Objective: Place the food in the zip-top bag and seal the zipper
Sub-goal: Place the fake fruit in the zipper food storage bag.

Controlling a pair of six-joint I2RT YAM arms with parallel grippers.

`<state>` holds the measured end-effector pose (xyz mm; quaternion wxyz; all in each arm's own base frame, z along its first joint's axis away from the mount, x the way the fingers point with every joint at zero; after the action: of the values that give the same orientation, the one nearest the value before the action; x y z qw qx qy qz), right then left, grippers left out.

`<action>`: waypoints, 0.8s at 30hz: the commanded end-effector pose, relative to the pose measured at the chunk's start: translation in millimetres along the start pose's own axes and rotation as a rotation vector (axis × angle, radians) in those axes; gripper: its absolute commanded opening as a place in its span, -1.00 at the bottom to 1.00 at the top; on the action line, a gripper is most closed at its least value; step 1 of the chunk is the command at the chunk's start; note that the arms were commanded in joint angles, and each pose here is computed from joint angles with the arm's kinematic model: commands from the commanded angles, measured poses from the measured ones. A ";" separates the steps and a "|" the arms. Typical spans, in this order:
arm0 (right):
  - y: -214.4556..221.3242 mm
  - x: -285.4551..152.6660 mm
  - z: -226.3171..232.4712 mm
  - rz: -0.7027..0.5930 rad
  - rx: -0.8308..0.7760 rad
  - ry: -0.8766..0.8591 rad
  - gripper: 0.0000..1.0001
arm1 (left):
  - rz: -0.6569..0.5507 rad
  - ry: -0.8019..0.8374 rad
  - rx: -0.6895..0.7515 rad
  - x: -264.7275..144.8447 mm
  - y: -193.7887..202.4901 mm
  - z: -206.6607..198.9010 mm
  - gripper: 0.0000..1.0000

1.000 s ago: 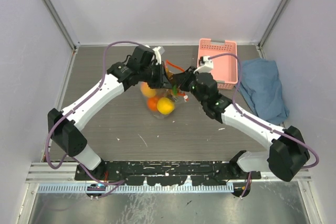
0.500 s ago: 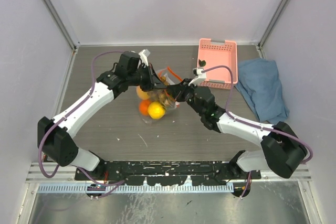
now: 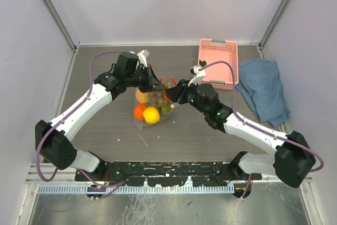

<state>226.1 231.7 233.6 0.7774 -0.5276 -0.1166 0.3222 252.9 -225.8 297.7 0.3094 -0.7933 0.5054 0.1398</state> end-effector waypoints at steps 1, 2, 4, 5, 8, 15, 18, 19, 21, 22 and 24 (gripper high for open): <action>-38.6 -10.8 19.4 -0.018 -0.088 -0.058 0.01 | -0.043 0.080 0.068 -22.2 -3.6 -16.2 -1.00; -40.5 -11.3 20.4 -0.008 -0.092 -0.058 0.03 | -0.043 0.079 0.071 -23.1 -3.4 -16.4 -1.00; -45.4 -13.0 22.6 0.010 -0.103 -0.063 0.08 | -0.040 0.077 0.076 -24.7 -3.0 -16.8 -1.00; -47.9 -14.0 23.7 0.020 -0.117 -0.068 0.11 | -0.038 0.073 0.078 -25.2 -2.7 -16.4 -1.00; -55.4 -18.6 21.7 0.036 -0.141 -0.061 0.18 | -0.042 0.070 0.086 -28.5 -2.3 -17.3 -1.00; -61.1 -26.6 -16.6 0.114 -0.158 0.039 0.25 | -0.045 0.063 0.094 -31.3 -1.6 -17.0 -1.00; -57.0 -27.5 -36.7 0.147 -0.117 0.049 0.26 | -0.041 0.061 0.095 -31.3 -1.4 -16.5 -1.00; -53.7 -26.6 -40.8 0.158 -0.110 0.049 0.26 | -0.040 0.060 0.095 -31.6 -1.2 -16.5 -1.00; -44.7 -22.4 -47.3 0.182 -0.104 0.048 0.27 | -0.040 0.062 0.095 -31.8 -1.3 -16.9 -1.00; -39.4 -19.8 -50.0 0.191 -0.102 0.045 0.28 | -0.041 0.064 0.095 -32.0 -1.2 -17.2 -1.00; -28.2 -13.3 -57.4 0.208 -0.088 0.051 0.28 | -0.039 0.066 0.095 -32.7 -0.9 -17.8 -1.00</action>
<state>253.6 166.8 252.1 0.7253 -0.5885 -0.0362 0.3555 241.7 -216.2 302.4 0.3292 -0.7826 0.5100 0.1379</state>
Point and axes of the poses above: each gripper's point midway between its finger pads, its own x axis out along the fingers, its own z axis along the line the jaws close on, y = z × x, the point moved 9 cm from there along -x, back along the fingers, and after that the axes turned 7 degrees about -x, right-handed, at the moved point
